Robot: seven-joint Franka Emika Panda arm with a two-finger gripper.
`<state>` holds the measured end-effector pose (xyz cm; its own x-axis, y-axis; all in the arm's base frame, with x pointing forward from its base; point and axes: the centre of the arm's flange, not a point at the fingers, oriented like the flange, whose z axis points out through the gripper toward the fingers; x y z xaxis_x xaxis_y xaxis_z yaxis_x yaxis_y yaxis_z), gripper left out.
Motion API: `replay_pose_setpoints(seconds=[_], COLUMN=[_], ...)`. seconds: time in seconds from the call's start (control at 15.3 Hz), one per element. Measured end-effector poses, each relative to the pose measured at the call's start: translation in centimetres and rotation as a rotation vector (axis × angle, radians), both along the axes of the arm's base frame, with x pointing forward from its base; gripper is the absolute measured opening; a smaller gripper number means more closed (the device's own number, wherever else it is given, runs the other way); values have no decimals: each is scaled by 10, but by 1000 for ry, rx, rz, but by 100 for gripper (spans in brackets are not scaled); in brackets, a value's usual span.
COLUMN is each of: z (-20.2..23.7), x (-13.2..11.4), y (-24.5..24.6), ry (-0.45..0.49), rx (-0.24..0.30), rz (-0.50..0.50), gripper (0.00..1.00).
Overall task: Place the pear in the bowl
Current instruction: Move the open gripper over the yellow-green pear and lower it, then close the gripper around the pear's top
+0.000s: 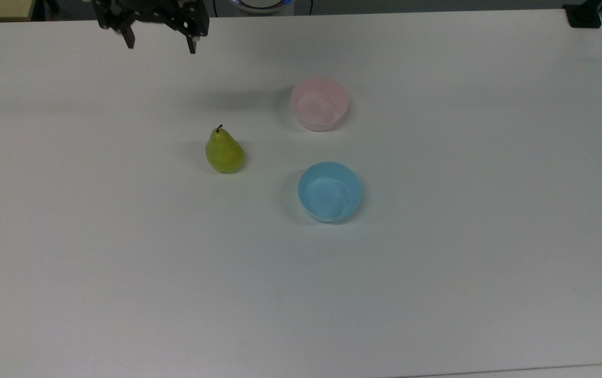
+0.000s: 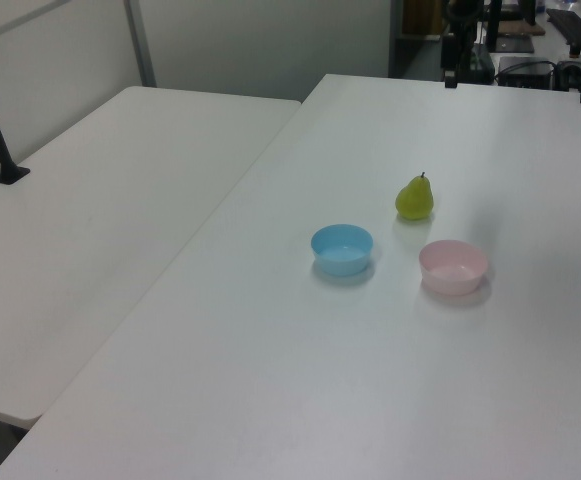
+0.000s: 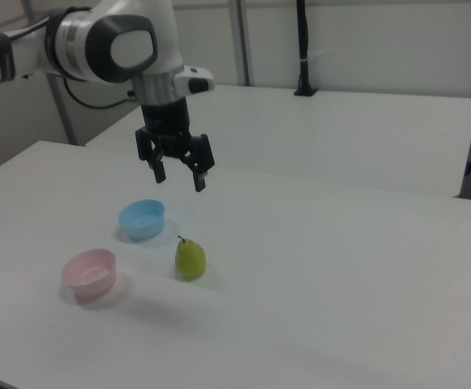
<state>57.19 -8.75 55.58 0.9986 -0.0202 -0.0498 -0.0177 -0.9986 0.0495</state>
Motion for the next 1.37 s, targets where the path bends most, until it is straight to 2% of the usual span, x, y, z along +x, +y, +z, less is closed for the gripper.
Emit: replay_pose_setpoints(seconds=[0.33, 0.78, 1.24, 1.37], z=[-65, -159, -204, -214], x=[24, 54, 69, 70], y=[36, 81, 89, 89], ry=[108, 163, 150, 158], rx=[-7, -35, -60, -71], rz=[77, 157, 181, 187], gripper=[100, 100, 100, 97])
